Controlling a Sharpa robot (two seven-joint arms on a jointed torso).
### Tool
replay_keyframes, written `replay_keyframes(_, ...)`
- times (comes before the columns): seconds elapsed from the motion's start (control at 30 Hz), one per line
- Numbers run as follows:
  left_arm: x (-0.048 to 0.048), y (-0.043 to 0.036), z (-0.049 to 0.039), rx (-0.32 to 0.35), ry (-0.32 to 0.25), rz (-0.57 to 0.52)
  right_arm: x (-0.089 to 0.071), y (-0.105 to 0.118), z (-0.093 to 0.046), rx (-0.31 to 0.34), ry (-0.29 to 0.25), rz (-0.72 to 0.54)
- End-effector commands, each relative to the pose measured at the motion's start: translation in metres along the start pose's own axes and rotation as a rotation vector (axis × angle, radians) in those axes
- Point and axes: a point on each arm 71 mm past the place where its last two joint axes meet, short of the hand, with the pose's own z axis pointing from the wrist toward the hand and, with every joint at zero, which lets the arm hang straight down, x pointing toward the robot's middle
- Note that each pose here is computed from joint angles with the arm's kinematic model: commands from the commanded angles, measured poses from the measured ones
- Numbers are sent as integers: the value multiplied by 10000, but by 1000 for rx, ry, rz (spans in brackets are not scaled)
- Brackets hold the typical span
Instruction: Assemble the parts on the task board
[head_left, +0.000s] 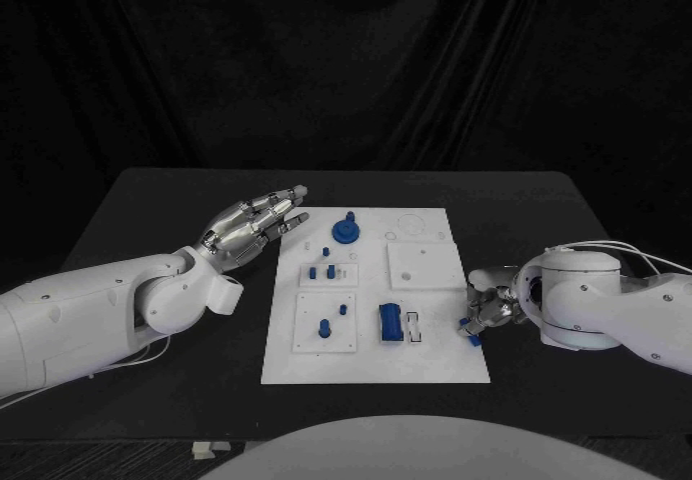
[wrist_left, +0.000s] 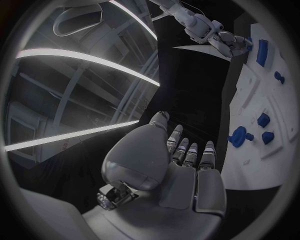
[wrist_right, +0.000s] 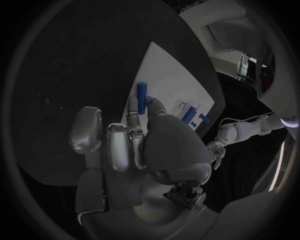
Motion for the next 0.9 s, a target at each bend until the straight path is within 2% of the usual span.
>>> replay_keyframes(0.03,13,8,3,0,13,-11,50,-32,3,22,19,51)
replay_keyframes(0.37,13,17,14,-6,13,-10,-8,-10,-83,0,9,153)
replay_keyframes(0.6,20,27,26,-12,16,-11,-102,122,-120,-47,74,285)
replay_keyframes(0.9,28,34,31,-17,18,-13,-136,296,-16,-82,112,312)
